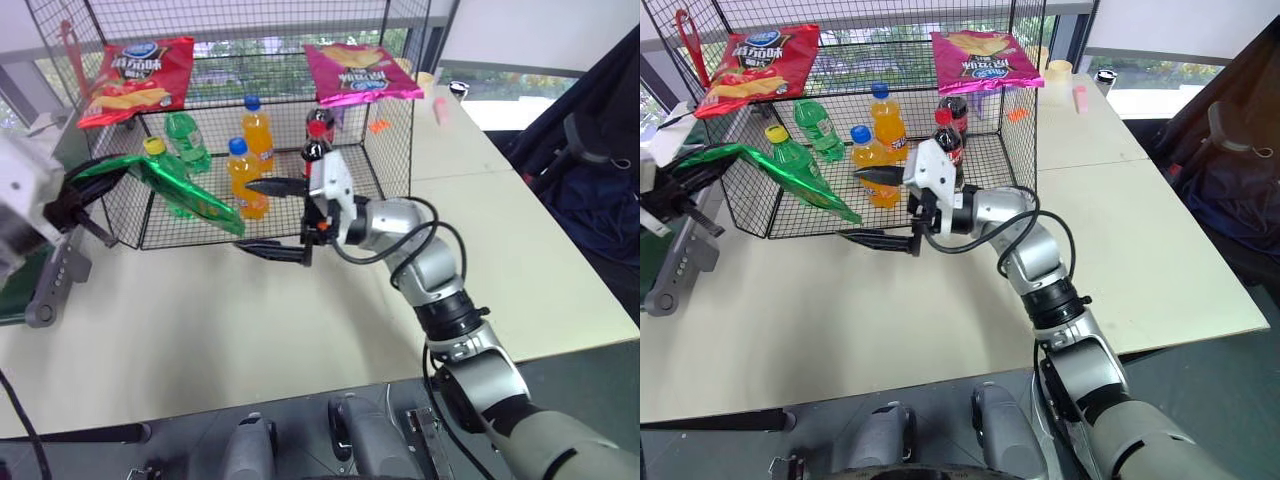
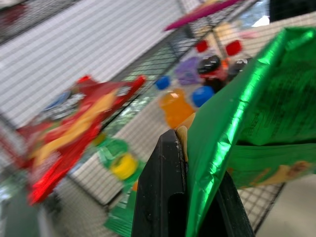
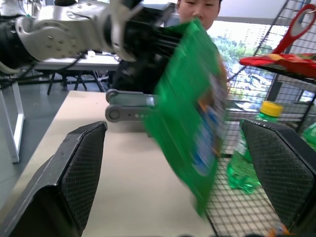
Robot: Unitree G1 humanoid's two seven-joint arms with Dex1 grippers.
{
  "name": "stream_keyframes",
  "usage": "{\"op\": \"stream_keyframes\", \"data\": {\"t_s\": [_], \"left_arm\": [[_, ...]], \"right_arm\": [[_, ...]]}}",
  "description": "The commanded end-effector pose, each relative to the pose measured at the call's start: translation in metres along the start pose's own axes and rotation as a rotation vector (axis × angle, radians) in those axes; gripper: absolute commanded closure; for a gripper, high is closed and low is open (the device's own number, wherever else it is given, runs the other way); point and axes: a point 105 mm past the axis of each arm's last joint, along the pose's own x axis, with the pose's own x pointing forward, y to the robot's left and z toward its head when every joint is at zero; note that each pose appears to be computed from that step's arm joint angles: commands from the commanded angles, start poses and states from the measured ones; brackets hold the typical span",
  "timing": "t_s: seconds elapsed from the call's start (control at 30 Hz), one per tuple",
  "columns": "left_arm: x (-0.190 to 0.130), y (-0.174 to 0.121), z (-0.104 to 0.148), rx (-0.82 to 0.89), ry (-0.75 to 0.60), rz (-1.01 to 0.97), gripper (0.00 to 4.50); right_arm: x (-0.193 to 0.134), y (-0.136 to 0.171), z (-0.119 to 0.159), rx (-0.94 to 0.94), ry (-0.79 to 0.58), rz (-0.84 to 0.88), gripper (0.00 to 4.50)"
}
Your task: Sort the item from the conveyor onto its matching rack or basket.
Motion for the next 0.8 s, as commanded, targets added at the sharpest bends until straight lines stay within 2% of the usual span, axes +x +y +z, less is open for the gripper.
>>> {"op": "stream_keyframes", "data": {"t_s": [0.03,0.27,0.8], "left_arm": [[0.005,0.006,0.014,0.028,-0.036,-0.005,4.47],[0.009,0.011,0.020,0.030,-0.049,-0.008,4.47],[0.014,0.016,0.033,0.038,-0.081,0.008,4.47]], "right_arm": [[0.006,0.003,0.009,-0.063,-0.023,-0.017,0.00],[0.014,0.000,-0.008,-0.081,0.010,-0.082,0.00],[0.030,-0.016,-0.017,-0.090,-0.010,-0.187,0.00]]}}
